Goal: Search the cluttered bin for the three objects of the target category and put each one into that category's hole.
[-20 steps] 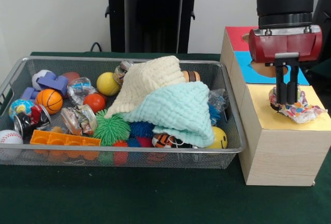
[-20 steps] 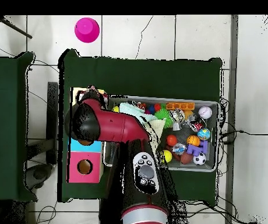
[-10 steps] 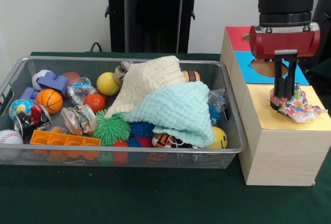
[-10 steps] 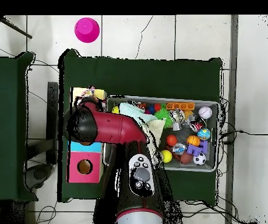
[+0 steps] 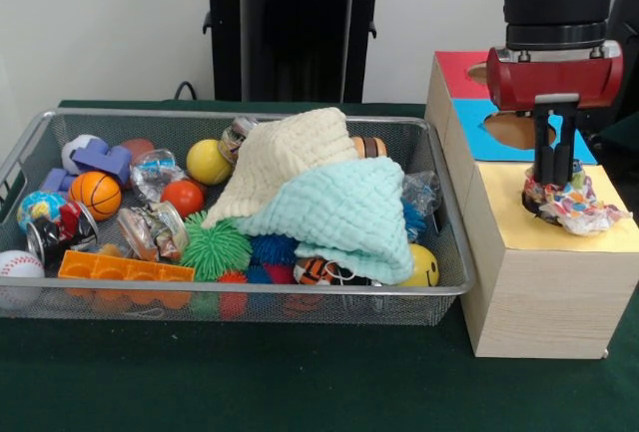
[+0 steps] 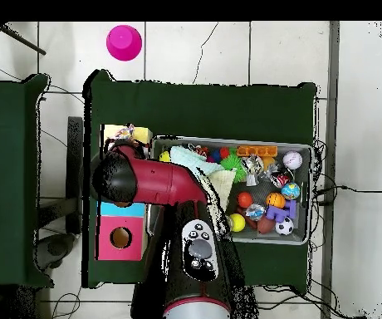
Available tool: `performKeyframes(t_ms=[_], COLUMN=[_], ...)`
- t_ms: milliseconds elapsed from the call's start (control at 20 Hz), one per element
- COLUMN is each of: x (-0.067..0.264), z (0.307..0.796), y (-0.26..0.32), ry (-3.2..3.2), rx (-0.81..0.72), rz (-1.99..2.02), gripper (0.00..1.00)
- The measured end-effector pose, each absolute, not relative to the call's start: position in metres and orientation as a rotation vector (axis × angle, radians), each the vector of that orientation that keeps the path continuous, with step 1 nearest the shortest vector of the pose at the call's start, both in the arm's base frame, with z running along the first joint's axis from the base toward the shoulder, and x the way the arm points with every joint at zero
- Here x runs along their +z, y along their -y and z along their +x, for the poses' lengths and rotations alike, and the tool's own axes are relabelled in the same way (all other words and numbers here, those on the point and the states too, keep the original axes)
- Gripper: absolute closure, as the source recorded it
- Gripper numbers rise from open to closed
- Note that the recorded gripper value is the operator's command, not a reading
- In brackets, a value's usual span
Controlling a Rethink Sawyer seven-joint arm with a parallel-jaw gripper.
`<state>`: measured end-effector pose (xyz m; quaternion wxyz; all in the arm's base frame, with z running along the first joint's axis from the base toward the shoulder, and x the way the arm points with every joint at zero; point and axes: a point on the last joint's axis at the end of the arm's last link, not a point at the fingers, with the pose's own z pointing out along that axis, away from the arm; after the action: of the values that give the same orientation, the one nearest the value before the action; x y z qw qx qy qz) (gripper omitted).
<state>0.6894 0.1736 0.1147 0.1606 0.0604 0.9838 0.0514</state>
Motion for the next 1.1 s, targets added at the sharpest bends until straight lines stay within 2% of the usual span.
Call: performKeyframes(t_ms=[350, 900, 1100], x=[0.115, 0.079, 0.079], z=[0.69, 0.677, 0.68], y=[-0.174, -0.167, -0.167], ry=[-2.81, -2.867, -2.861], rx=[0.152, 0.127, 0.122], rz=[0.185, 0.199, 0.198], gripper=[1.0, 1.0, 1.0])
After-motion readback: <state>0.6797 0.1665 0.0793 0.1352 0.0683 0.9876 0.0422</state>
